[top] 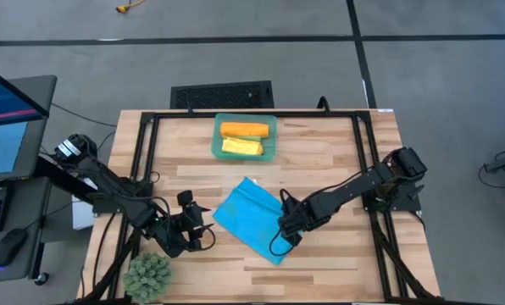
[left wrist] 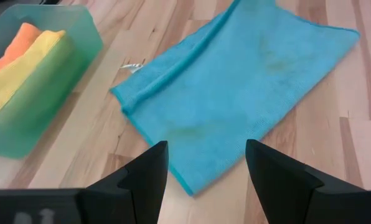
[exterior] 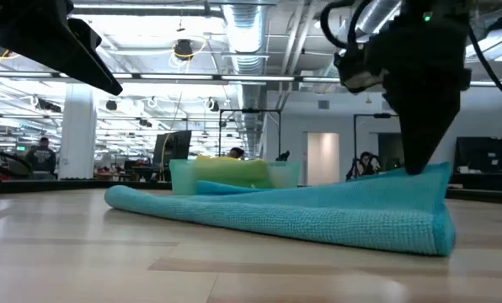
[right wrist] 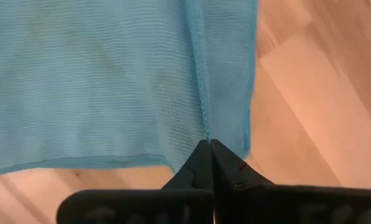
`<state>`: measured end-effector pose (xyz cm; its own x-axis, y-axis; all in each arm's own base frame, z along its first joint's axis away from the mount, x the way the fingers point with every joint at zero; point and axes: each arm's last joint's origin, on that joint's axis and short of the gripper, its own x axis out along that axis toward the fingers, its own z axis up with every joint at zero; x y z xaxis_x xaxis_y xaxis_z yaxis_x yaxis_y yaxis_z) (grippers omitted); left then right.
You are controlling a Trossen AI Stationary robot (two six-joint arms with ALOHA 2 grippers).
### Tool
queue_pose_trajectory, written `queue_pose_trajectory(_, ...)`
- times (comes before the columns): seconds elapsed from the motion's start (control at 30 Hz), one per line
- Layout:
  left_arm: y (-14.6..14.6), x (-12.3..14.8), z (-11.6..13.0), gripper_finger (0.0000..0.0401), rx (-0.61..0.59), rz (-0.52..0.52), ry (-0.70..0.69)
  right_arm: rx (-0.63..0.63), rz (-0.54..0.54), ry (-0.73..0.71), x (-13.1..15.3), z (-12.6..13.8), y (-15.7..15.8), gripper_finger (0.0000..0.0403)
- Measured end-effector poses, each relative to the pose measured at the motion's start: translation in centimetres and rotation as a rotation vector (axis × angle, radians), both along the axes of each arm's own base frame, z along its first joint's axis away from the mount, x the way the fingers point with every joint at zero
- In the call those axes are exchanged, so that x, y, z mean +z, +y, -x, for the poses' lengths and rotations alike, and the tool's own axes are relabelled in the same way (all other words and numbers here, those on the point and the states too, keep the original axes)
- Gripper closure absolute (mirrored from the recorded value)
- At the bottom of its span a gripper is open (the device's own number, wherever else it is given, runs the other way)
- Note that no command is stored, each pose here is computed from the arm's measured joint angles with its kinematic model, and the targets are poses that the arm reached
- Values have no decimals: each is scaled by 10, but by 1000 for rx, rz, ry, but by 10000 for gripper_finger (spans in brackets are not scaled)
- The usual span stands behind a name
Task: Roll microfiber towels into tight, uniform cylinder then place into a basket
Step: Fold the blue towel
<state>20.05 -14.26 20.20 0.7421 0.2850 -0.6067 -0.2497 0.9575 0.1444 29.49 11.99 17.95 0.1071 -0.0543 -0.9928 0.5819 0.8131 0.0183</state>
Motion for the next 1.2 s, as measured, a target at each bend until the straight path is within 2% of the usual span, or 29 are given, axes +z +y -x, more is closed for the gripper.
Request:
queue_pose_trajectory(0.1,1,1,-2,193,9,5,-11,-70,36,49,0,5,-4,398)
queue_pose_trajectory(0.3,-2,-1,-9,193,-10,15,-36,-50,33,-19,1,-2,-5,386)
queue_pose_trajectory(0.6,-4,-10,-14,193,-55,0,19,-28,37,-26,-3,-7,-8,330)
queue_pose_trajectory(0.87,-12,-1,-15,193,-102,24,14,-16,23,-13,-2,-7,-9,269)
queue_pose_trajectory(1.07,-25,11,-10,193,-165,-3,21,16,40,-1,25,-13,-7,255)
queue_pose_trajectory(1.2,-33,19,-2,193,-185,-17,53,76,179,-95,55,-21,-2,257)
